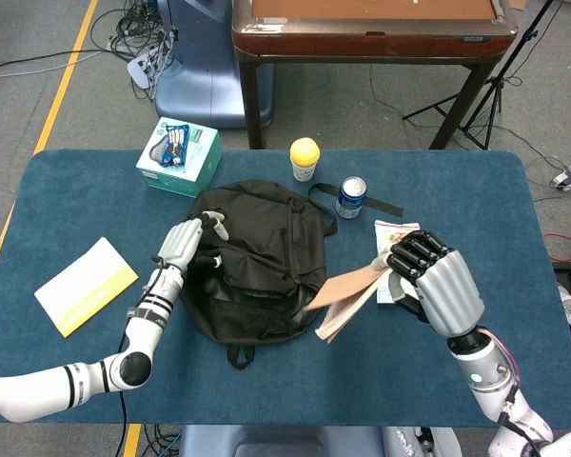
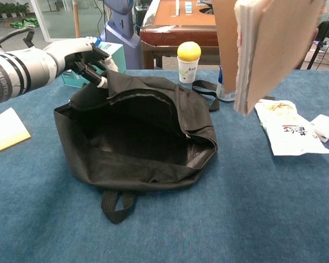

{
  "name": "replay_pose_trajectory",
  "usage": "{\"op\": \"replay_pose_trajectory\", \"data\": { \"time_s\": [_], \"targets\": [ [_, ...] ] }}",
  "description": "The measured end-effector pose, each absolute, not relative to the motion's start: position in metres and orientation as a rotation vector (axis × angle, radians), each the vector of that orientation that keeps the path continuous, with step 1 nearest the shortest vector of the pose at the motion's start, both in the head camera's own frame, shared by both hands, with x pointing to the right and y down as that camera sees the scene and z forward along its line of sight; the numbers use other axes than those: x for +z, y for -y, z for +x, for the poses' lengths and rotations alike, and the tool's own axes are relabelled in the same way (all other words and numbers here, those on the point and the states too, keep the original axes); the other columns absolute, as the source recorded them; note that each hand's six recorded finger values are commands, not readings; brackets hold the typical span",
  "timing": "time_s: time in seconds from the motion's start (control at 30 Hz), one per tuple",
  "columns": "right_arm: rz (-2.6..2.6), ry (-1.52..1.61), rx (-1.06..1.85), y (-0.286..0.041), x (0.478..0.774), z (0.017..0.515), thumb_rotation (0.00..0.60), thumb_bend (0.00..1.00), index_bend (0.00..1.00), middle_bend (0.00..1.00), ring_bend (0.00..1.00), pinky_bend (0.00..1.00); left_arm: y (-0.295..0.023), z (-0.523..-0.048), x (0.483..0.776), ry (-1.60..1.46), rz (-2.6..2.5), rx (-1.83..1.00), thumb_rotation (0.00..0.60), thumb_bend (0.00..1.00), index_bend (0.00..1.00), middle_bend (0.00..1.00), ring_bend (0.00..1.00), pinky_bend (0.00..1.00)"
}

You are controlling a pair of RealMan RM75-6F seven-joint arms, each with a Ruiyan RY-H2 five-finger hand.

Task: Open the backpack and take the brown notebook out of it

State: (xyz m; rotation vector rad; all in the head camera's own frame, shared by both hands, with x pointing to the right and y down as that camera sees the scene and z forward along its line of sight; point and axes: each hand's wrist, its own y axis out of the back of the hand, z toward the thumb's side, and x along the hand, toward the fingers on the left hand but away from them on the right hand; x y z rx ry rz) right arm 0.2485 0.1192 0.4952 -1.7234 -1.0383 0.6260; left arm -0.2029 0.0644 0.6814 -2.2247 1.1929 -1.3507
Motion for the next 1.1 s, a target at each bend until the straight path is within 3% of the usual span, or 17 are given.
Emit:
{"op": "replay_pose_trajectory", "data": {
  "time_s": [0.2,0.5,0.97,1.1],
  "targets": [
    [-1.728,1.008,0.766,-0.119,0.508,0.268,0.600,0.75,0.86,0.54,0.48,0.41,-0.080,-0.195,0.673,-1.096,-2.262,-1.302,0.600,0.27,0.00,0.00,0.00,0.05],
    [-1.805,0.949,0.965,-0.116,0.542,0.276,0.600,0.75,0.86,0.54,0.48,0.41,-0.096,-0.196,0.658,-0.988,-2.250,-1.259,0.600,0.25,0.00,0.00,0.00,0.04],
    [-1.849,0.881,1.146,-0.092,0.598,0.260,0.600,0.75,0.85,0.49,0.42,0.41,-0.093,-0.224,0.645,-1.006,-2.200,-1.294,0.600,0.14,0.00,0.00,0.00,0.00],
    [-1.840,0.878,1.183,-0.084,0.609,0.259,0.600,0.75,0.74,0.43,0.38,0.41,-0.097,-0.234,0.638,-0.995,-2.194,-1.315,0.600,0.14,0.00,0.00,0.00,0.00]
  ]
}}
